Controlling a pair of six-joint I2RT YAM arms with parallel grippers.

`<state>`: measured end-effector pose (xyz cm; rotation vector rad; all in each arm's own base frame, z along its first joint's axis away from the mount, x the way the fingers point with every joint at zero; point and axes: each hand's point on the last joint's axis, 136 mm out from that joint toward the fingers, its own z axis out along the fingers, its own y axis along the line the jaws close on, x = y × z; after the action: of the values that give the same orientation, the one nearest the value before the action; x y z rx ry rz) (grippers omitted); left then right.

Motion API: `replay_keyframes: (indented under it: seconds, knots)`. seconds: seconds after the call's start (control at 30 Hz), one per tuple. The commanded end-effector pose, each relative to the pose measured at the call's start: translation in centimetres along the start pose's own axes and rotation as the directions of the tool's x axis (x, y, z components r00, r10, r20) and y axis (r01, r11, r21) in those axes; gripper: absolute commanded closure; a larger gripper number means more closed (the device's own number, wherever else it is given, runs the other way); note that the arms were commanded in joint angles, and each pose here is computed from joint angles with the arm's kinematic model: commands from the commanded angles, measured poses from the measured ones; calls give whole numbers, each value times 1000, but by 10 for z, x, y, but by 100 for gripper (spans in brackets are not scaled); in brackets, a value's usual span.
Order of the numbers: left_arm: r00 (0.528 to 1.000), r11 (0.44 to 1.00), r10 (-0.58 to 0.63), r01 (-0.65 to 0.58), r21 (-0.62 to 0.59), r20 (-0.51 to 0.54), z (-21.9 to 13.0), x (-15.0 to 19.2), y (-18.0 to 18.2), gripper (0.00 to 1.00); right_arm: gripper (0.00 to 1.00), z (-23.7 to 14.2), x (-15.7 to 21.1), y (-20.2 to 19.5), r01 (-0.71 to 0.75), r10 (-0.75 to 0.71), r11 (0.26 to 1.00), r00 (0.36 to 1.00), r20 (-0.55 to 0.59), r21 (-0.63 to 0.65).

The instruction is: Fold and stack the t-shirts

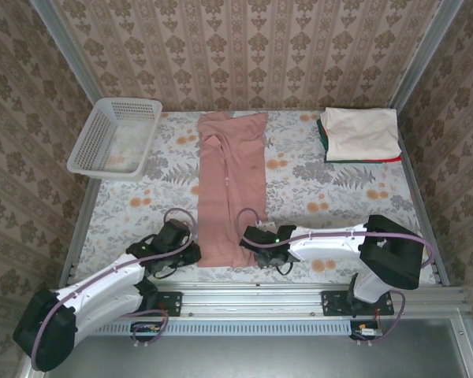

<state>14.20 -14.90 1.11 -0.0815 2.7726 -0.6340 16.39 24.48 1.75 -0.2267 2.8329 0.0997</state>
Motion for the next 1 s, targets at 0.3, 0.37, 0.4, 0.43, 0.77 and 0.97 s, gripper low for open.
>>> replay_keyframes:
  seconds: [0.3, 0.37, 0.4, 0.43, 0.77, 0.97]
  knots:
    - [999, 998, 3, 0, 67, -33, 9, 13, -5, 100, 95, -10, 5, -17, -73, 75, 996, 996, 48, -42]
    - [999, 998, -1, 3, 58, -35, 8, 14, -2, 100, 92, -8, 8, -20, -76, 78, 996, 996, 38, -39]
    - [999, 998, -7, 9, 55, -33, 8, 15, 0, 100, 89, -8, 9, -22, -81, 83, 996, 996, 35, -41]
    - [999, 998, -12, 14, 56, -33, 8, 16, 1, 100, 85, -8, 9, -23, -90, 91, 995, 995, 37, -46]
    - [1000, 993, -19, 18, 119, 1, -1, 11, -11, 56, 55, -19, -13, 0, -86, 101, 981, 992, 80, -176]
    - [1000, 992, 5, -7, 129, 17, -3, 5, -19, 35, 57, 3, -16, -13, -99, 102, 992, 994, 50, -75]
